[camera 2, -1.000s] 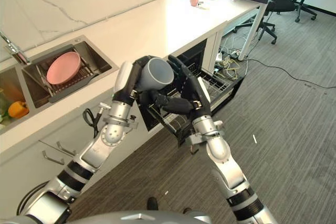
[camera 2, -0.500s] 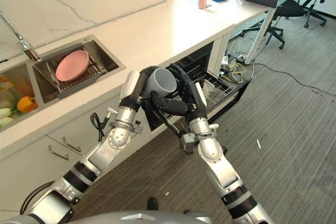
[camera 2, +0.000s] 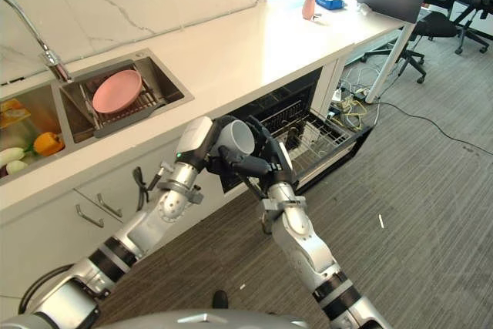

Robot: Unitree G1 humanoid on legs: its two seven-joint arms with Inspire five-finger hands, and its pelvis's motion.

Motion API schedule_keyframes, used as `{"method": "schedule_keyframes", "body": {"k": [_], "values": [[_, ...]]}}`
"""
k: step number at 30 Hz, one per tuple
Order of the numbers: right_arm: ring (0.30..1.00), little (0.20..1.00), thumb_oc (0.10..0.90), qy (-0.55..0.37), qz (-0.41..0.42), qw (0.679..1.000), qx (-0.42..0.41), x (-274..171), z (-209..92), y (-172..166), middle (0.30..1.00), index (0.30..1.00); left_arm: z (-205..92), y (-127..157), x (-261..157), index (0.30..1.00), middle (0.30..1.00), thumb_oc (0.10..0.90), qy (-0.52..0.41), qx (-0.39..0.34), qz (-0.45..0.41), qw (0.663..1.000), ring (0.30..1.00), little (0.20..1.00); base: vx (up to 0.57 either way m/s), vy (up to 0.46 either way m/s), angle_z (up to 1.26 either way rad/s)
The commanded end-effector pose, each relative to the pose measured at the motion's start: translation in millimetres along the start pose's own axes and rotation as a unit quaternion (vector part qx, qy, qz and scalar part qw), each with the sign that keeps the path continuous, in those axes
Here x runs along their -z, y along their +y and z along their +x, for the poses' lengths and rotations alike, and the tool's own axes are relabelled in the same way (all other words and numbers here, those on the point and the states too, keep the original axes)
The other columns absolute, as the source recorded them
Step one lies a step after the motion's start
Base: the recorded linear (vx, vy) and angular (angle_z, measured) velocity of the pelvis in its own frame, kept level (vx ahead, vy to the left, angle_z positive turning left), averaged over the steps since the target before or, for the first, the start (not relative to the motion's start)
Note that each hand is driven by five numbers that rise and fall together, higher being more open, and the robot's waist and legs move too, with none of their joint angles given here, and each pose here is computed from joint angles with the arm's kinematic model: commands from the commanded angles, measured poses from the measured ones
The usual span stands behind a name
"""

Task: Place the dishes in the dishwasher.

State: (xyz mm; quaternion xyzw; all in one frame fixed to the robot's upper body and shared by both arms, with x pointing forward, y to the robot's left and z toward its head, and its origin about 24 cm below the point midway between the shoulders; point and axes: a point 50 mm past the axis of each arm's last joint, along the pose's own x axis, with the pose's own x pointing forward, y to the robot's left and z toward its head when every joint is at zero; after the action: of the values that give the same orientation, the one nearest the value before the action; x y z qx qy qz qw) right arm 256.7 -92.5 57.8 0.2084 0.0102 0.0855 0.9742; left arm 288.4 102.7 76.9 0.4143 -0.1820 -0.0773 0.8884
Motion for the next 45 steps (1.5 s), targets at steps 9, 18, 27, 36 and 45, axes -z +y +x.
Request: {"method": "schedule_keyframes", "body": {"k": [9,18,27,36,45], "values": [[0.3,0.3,0.4,-0.145,0.033,0.987,-0.065,-60,24,31,0.3,0.3,28,34,-108,0.3,0.3,0.4,-0.281,-0.067,-0.047,0.956,0.3,0.3,-0.01,0.004,0.05],[0.3,0.3,0.4,-0.188,0.02,0.98,-0.055,-78,19,26,0.3,0.3,22,30,-110,0.3,0.3,0.4,-0.292,-0.042,-0.04,0.955,0.3,0.3,0.0,0.001,-0.01],[0.3,0.3,0.4,-0.241,0.049,0.969,0.013,-91,7,8,0.3,0.3,8,36,-77,0.9,0.9,0.8,-0.219,-0.06,-0.063,0.972,0.9,0.9,0.0,0.004,0.0],[0.3,0.3,0.4,-0.276,0.127,0.947,0.104,-93,-6,-16,0.3,0.3,7,2,-51,0.9,0.9,0.8,-0.124,-0.057,-0.06,0.989,0.9,0.9,0.0,-0.001,0.01],[0.3,0.3,0.4,-0.309,0.166,0.922,0.167,-101,-11,-35,0.3,0.3,-11,12,-8,0.9,0.9,0.8,-0.017,-0.11,-0.081,0.991,0.9,0.9,0.0,-0.001,0.02]]}}
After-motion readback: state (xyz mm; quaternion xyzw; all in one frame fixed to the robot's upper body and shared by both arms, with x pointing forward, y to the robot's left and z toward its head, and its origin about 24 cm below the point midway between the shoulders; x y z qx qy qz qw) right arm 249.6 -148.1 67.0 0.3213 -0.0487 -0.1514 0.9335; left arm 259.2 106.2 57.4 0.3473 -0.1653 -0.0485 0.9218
